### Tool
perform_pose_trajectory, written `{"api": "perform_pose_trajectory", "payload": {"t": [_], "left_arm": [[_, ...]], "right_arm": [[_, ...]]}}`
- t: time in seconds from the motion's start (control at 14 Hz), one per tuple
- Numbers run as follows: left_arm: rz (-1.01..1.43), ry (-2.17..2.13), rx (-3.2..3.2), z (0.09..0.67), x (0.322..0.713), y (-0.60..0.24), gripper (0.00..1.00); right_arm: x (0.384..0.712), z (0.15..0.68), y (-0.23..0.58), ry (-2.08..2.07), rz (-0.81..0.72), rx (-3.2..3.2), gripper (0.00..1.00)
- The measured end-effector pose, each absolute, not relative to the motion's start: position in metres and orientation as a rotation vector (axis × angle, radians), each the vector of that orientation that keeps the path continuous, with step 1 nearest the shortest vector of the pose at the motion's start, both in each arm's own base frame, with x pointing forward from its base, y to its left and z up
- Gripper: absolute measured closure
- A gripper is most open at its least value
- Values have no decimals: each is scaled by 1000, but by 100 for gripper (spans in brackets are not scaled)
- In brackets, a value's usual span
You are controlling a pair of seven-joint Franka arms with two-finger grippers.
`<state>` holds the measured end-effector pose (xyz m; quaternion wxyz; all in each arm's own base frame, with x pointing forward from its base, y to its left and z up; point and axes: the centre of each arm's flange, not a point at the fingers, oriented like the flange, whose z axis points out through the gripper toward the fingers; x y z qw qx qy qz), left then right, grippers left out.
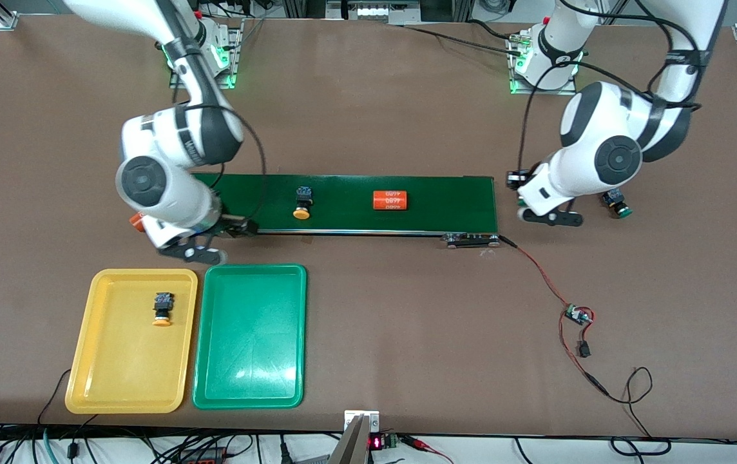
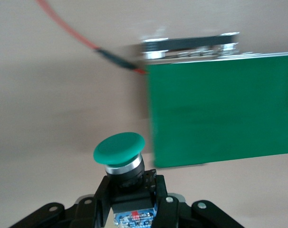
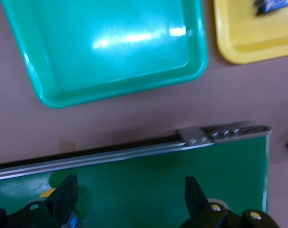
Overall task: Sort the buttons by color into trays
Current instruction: 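Place the green button on the belt while the right gripper grasps yellow button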
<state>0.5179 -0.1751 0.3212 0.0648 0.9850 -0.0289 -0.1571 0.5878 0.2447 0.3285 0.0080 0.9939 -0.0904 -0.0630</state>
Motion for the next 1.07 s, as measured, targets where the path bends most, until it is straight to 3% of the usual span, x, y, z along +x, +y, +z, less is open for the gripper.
{"api": "perform_pose_trajectory", "payload": {"t": [0.5, 0.57, 0.93, 1.0, 1.07], "left_arm": [[-327, -208, 2906, 267, 513, -255, 60], [-327, -208, 2904, 262, 513, -257, 55], [-286, -191, 2905, 286, 526, -249, 7], [-264, -169, 2909, 300, 532, -239, 0], [-252, -138, 2916, 318, 538, -223, 0]], "right_arm": [[552, 313, 295, -217, -242, 3080, 0], [548, 309, 297, -214, -251, 3075, 0], [533, 294, 305, -189, -283, 3056, 0], [532, 292, 305, -188, -281, 3056, 0], [531, 290, 305, -186, -275, 3058, 0]]}}
